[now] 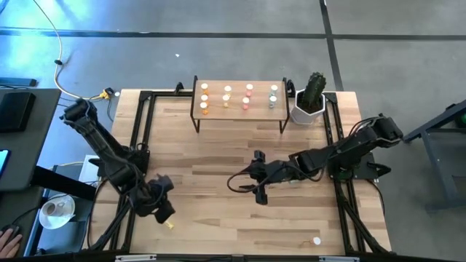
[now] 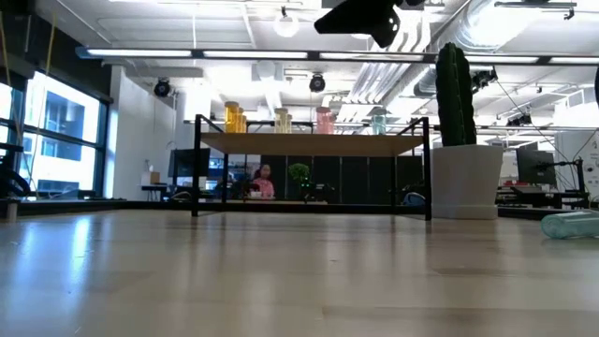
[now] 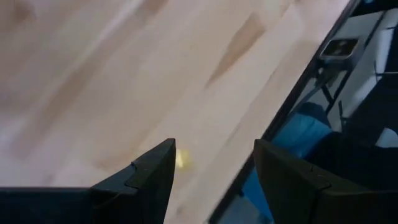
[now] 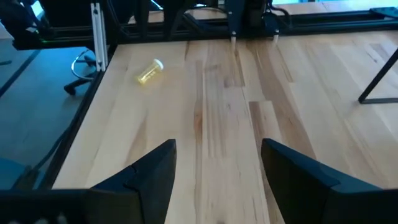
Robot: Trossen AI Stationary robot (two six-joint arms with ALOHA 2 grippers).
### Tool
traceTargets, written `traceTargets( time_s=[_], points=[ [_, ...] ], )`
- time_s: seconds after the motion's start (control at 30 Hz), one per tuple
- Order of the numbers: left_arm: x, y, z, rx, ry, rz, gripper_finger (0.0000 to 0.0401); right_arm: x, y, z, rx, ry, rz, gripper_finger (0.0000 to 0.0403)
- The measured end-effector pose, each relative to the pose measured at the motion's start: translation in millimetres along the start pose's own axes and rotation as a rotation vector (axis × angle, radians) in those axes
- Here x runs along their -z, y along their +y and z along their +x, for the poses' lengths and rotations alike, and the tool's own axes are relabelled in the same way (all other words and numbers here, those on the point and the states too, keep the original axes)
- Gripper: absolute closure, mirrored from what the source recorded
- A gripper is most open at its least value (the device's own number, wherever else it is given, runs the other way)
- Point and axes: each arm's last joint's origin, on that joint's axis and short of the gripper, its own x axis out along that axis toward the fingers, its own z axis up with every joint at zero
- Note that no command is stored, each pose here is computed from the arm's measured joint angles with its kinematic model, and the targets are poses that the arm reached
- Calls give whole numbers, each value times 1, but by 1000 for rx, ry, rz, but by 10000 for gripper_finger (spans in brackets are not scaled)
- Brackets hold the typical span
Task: Pick and place medicine bottles onto shelf by color
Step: Put the yellow pill bottle on the shelf aligned with the other yellow pill bottles
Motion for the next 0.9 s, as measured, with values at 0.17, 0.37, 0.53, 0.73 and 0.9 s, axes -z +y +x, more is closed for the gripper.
traceTargets(
  time_s=[0.17,0.37,0.53,0.73,0.9],
  points=[
    [13,0,8,-45,72,-107,195,2,-2,0,9,22,-8,175],
    [23,2,17,-88,128,-29,195,4,-2,0,13,41,-13,175],
    [29,1,24,-84,139,188,195,4,-2,0,14,46,-14,175],
    [32,-5,35,-35,154,410,195,4,-2,0,14,46,-14,175],
    [36,-13,44,15,157,560,195,4,-2,0,13,42,-2,175]
  ],
)
